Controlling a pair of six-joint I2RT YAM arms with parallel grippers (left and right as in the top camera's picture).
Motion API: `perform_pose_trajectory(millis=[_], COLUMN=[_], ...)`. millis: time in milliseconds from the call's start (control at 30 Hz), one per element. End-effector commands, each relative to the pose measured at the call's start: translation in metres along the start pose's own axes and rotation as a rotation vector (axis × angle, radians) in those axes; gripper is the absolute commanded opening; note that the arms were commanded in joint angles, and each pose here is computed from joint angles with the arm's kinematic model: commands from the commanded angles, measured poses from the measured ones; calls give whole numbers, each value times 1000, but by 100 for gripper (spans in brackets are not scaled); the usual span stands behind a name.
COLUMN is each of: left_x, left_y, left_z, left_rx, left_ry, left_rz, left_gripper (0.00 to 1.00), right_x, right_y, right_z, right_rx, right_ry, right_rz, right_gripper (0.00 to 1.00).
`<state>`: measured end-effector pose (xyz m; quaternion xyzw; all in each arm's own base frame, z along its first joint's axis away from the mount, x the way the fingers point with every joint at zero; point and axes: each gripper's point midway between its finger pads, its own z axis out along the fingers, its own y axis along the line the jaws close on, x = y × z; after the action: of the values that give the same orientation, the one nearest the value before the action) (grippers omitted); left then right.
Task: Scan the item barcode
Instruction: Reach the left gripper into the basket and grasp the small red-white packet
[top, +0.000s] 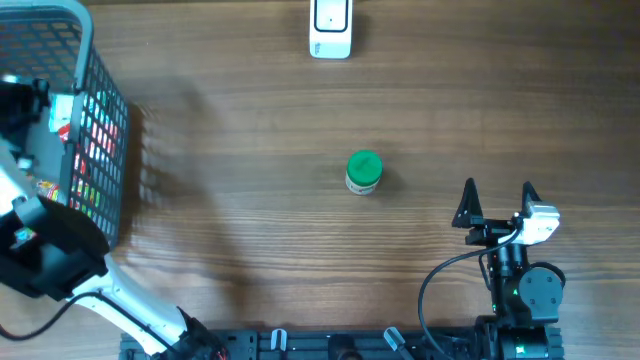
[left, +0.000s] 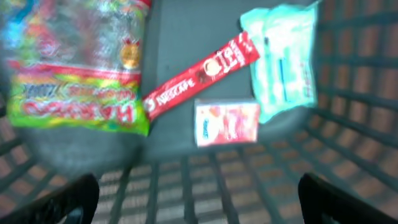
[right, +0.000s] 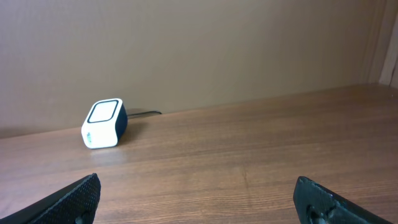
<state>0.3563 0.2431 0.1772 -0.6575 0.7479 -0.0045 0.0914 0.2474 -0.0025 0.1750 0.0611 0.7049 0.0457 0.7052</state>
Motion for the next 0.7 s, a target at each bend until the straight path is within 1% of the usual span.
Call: perform_pose_trajectory(millis=[0, 133, 233, 467, 500, 533, 600, 667], left_x=[17, 34, 42, 60, 63, 66, 72, 73], left_y=[1, -6, -11, -37, -37, -37, -33, -26], left_z=[52, 97, 120, 143, 146, 149, 152, 152], left_rx=[-15, 34, 53, 88, 80, 70, 40, 6], left_ry=[71, 113, 106, 92, 95, 100, 108, 107], left_rz=[-34, -21, -2, 63, 71, 78, 86, 89], left_gripper=[100, 100, 100, 100, 94, 81, 51, 26], right_x=[-3, -3, -3, -3, -3, -3, -3, -3], right_y=[-2, -2, -2, -2, -2, -2, -2, -2], right_z=[-1, -1, -1, -1, -1, -1, -1, -1], right_rx=[8, 8, 8, 8, 8, 8, 8, 8], right_ry=[-14, -14, -14, -14, -14, -14, -14, -14], right_rz=[-18, -18, -18, -18, -18, -18, -17, -18], right_gripper=[100, 100, 100, 100, 100, 100, 100, 100])
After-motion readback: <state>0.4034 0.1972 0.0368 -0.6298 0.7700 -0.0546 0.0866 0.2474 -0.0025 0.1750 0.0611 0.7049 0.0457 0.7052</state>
